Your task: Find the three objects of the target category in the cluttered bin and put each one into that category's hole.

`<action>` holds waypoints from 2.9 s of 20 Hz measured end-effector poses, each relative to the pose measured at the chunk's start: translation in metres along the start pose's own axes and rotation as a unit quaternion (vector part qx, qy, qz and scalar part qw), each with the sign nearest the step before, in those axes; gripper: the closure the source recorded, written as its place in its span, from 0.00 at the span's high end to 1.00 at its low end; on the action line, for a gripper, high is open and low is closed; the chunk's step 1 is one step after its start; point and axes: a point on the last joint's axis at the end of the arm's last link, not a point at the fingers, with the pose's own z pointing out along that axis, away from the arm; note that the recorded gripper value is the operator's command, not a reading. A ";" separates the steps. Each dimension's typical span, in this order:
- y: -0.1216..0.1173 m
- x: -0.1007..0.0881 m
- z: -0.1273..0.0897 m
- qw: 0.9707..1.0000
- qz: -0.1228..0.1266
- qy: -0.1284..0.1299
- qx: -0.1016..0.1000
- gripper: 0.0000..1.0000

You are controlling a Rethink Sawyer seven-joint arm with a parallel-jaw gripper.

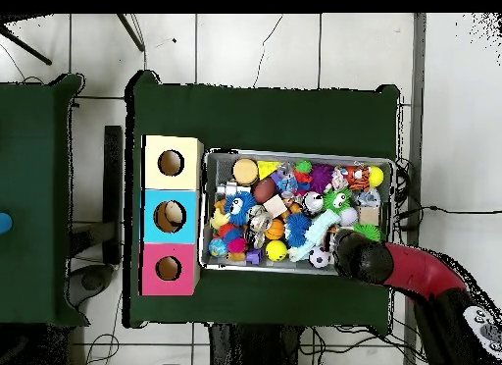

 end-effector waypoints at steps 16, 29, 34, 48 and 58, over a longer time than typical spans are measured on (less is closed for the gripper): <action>0.006 -0.009 -0.027 1.000 0.009 0.002 -0.007 0.00; 0.010 -0.039 -0.090 0.999 0.025 -0.023 -0.005 0.00; 0.013 -0.043 -0.094 0.999 0.023 -0.027 -0.007 0.00; 0.034 -0.042 -0.130 0.999 0.035 -0.024 -0.016 0.00; 0.054 -0.040 -0.144 0.999 0.032 -0.021 -0.020 0.00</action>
